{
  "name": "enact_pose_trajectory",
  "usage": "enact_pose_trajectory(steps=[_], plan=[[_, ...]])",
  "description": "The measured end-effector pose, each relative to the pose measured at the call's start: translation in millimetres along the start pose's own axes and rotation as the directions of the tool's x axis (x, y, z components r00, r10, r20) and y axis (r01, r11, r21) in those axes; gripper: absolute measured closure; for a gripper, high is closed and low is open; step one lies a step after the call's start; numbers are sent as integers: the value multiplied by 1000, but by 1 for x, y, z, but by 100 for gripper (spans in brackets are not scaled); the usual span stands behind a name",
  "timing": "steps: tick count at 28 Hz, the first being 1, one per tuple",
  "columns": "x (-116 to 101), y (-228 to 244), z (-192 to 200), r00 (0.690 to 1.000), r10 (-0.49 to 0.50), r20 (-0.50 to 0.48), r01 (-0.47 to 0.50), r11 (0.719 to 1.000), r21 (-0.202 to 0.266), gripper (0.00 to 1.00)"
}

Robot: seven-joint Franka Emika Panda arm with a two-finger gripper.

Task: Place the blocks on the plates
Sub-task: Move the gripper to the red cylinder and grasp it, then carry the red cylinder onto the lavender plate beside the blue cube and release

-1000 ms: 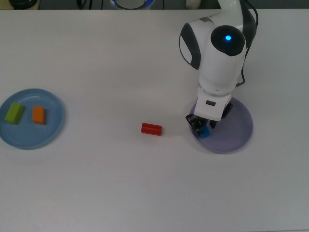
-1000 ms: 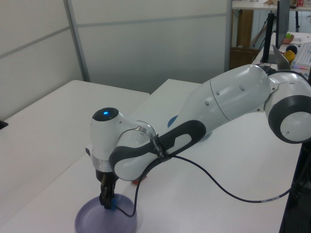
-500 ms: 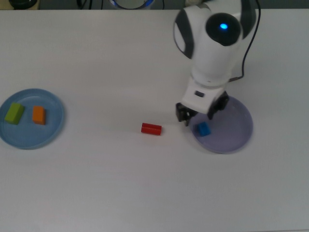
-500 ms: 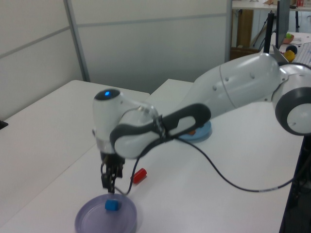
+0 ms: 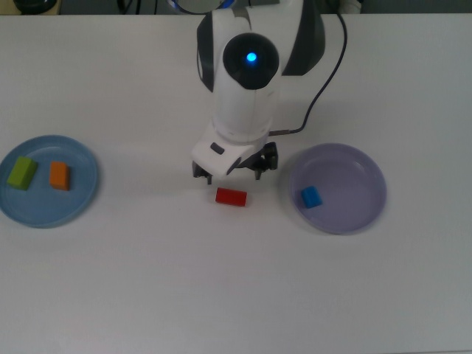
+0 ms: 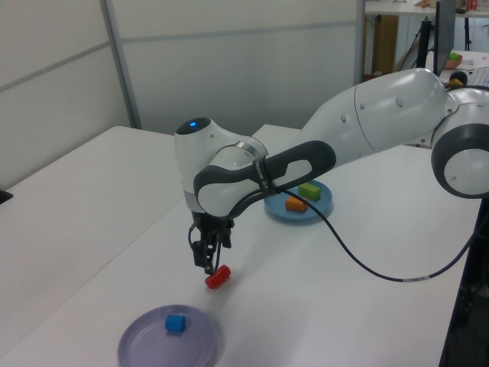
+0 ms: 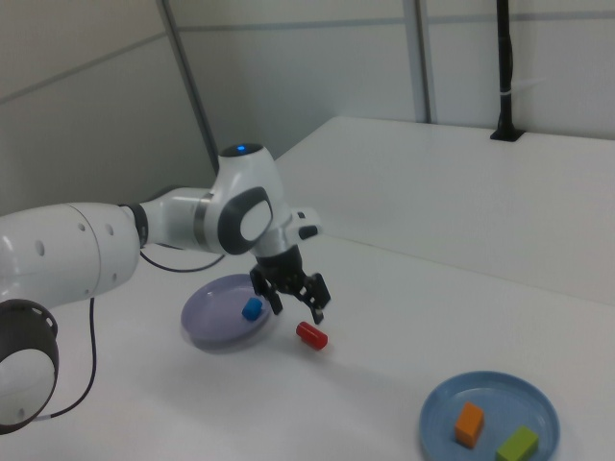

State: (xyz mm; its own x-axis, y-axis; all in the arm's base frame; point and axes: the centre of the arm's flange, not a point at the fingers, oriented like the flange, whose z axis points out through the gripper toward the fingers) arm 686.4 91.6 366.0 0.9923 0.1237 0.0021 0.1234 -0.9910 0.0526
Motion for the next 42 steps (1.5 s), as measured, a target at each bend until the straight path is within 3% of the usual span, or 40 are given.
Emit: enact_pose_trajectory(steps=[14,22,29,38,42], plan=[[-4,8,37,997,50,60,-49,999,-14,0],[4,0,41,990,142,0,-142,990,-9,0],[8,-3,59,986,164,-16,-164,986,-6,2],[11,-1,60,987,156,-29,-156,988,-4,34],[13,1,53,988,151,-41,-151,988,-2,34]])
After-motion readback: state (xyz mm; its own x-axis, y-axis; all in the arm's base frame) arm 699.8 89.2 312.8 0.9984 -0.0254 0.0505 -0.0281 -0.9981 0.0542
